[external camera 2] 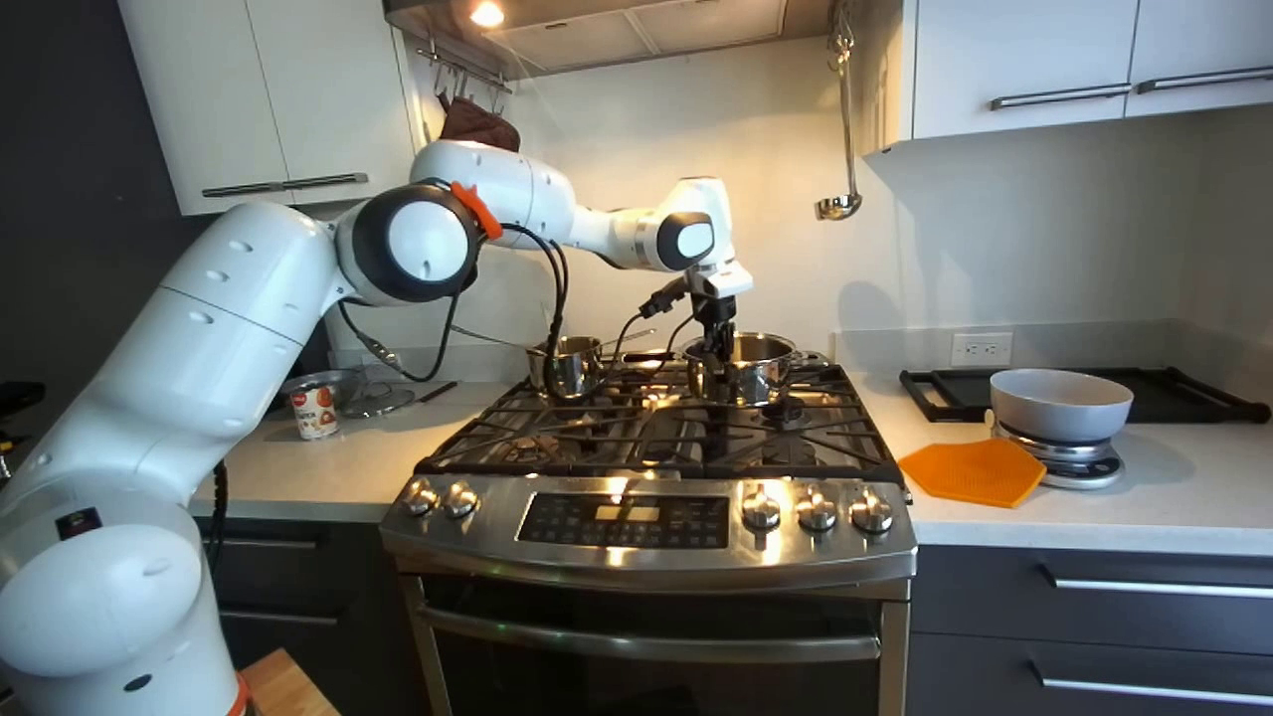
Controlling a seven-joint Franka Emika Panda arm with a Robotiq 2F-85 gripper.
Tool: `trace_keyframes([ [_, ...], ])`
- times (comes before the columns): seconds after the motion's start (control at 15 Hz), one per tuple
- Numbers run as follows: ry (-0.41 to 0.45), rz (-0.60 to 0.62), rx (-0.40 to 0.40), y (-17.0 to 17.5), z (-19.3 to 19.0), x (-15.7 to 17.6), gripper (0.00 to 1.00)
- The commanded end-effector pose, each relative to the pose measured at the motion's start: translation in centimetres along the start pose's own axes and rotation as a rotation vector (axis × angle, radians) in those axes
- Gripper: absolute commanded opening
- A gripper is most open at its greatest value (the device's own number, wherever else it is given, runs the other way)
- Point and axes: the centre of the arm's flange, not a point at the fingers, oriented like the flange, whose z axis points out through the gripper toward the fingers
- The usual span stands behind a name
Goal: Move the pot to the right-front stove plate
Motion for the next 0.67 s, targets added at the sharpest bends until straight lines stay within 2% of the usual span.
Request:
trace_keyframes([
  [0.0,0.013,0.069,0.09,-2.2,-1.2,-0.2,0.02],
  [0.6,0.052,0.159,0.18,-6.0,-1.0,-0.3,0.02],
])
